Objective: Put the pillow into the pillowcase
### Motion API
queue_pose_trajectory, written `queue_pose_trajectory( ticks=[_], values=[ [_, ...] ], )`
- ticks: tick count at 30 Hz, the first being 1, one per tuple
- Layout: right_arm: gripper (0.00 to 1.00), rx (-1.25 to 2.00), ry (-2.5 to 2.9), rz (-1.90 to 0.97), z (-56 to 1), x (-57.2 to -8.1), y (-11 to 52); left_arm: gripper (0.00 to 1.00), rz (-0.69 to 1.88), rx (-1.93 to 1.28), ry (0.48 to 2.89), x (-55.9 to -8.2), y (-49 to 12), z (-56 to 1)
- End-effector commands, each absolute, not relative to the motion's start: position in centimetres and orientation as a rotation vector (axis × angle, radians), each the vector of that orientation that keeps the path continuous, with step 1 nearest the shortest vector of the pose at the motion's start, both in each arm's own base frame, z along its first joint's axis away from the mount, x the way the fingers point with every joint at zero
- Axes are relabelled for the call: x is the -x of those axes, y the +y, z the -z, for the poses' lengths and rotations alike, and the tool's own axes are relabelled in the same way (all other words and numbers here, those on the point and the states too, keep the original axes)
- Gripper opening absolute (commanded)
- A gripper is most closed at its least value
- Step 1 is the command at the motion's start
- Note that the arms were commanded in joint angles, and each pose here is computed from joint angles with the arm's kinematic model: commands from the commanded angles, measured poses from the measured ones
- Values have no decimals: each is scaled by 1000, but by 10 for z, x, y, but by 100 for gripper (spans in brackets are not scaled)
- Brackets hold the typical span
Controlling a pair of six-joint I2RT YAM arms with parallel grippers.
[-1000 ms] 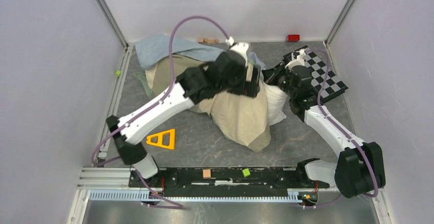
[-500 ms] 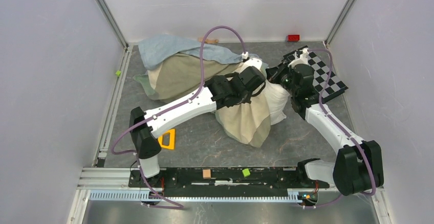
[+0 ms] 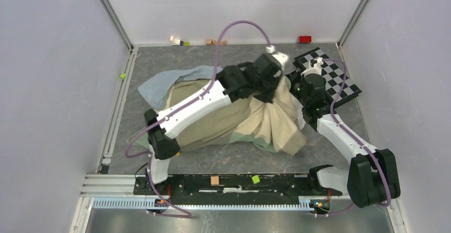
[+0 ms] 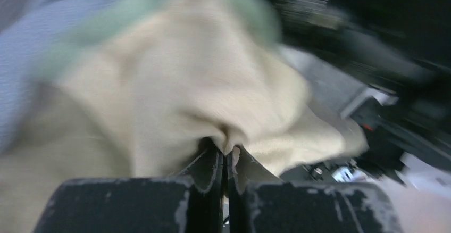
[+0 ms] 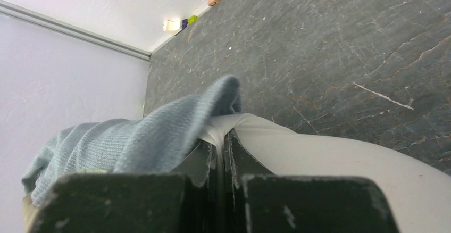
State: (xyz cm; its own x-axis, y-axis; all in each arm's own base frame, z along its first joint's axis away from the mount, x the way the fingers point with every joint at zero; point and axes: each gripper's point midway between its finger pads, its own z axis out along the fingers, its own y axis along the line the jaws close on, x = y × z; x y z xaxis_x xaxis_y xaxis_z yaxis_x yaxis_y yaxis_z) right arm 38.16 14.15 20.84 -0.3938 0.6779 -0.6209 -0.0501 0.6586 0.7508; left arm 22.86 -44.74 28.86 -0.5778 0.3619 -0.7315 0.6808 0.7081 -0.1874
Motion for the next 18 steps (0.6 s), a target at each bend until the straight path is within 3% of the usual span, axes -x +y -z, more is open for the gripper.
queue_pose_trajectory(
  ticks=[1,5,6,7,10,12,18],
  values=[
    [0,-600,1917,-707,-169,-373,120,2,612,-390,2302,-307,-390,-277],
    [1,-536,1903,-632,-190,-383,114,2,462,-336,2404,-334,-359,-219],
    [9,-500,1905,-615,-197,-385,114,2,415,-316,2410,-348,-349,-212],
    [21,-460,1902,-588,-207,-388,113,2,394,-314,2408,-360,-344,-209],
    [79,-350,1908,-466,-228,-387,102,2,332,-348,2367,-400,-332,-209],
    [97,-317,1903,-356,-241,-382,86,2,309,-430,2320,-419,-332,-215],
    [98,-275,1924,-221,-253,-358,51,2,351,-480,2298,-439,-345,-220]
  ],
)
